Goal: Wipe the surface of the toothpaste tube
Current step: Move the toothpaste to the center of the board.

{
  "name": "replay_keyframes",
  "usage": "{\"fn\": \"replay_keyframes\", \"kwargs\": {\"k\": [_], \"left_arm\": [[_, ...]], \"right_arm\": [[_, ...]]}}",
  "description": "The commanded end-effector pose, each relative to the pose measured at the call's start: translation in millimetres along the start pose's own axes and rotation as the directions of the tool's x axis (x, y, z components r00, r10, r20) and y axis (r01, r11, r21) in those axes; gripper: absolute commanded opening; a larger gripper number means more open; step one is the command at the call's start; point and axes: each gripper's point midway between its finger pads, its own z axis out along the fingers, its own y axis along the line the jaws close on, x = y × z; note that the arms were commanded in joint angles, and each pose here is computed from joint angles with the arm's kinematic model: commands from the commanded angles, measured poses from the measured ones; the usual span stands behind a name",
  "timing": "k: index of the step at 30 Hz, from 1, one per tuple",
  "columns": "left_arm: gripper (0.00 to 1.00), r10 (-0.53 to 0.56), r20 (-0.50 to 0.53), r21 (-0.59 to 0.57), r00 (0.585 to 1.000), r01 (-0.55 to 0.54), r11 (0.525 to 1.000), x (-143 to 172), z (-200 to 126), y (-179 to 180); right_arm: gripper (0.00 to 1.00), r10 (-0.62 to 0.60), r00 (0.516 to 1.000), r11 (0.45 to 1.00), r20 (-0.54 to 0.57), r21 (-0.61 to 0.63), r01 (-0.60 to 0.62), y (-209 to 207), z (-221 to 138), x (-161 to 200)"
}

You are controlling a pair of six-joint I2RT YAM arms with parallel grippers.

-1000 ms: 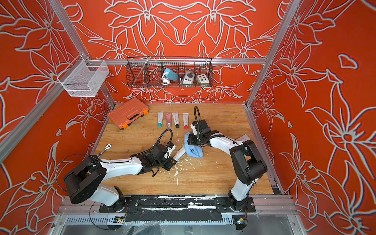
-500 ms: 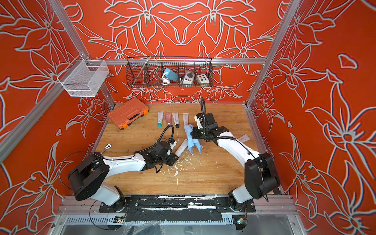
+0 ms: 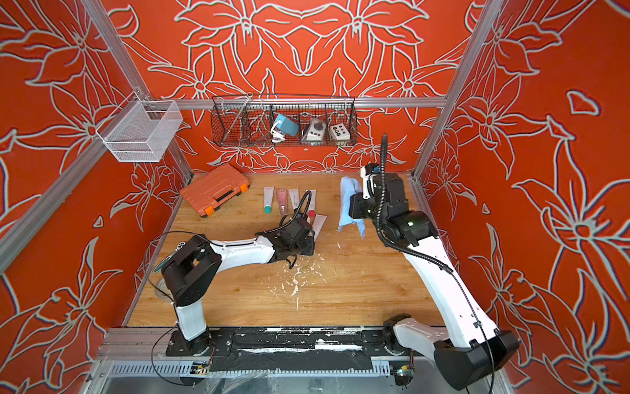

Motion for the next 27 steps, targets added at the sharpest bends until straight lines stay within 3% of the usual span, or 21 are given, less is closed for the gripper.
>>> {"fn": "replay_keyframes", "kwargs": {"k": [1, 10, 27], "left_arm": [[0.02, -0.060, 0.039, -0.046, 0.997, 0.062, 0.997, -16.7, 10.8, -4.9], [0.00, -0.089, 0.060, -0.130, 0.994, 0.096, 0.987, -43.6, 51.4, -16.4], [0.02, -0.219, 0.070, -0.247, 0.973, 0.229, 0.941, -94.3, 104.7, -0.2]], "right_arm": [[0.00, 0.016, 1.000, 0.994, -0.026, 0.108, -0.013, -28.1, -19.9, 3.8], [0.00, 0.103, 0.995, 0.990, -0.014, 0.102, -0.101, -57.2, -32.5, 12.3], [0.00, 0.145, 0.989, 0.989, -0.026, 0.041, -0.144, -65.2, -30.6, 24.3]]}}
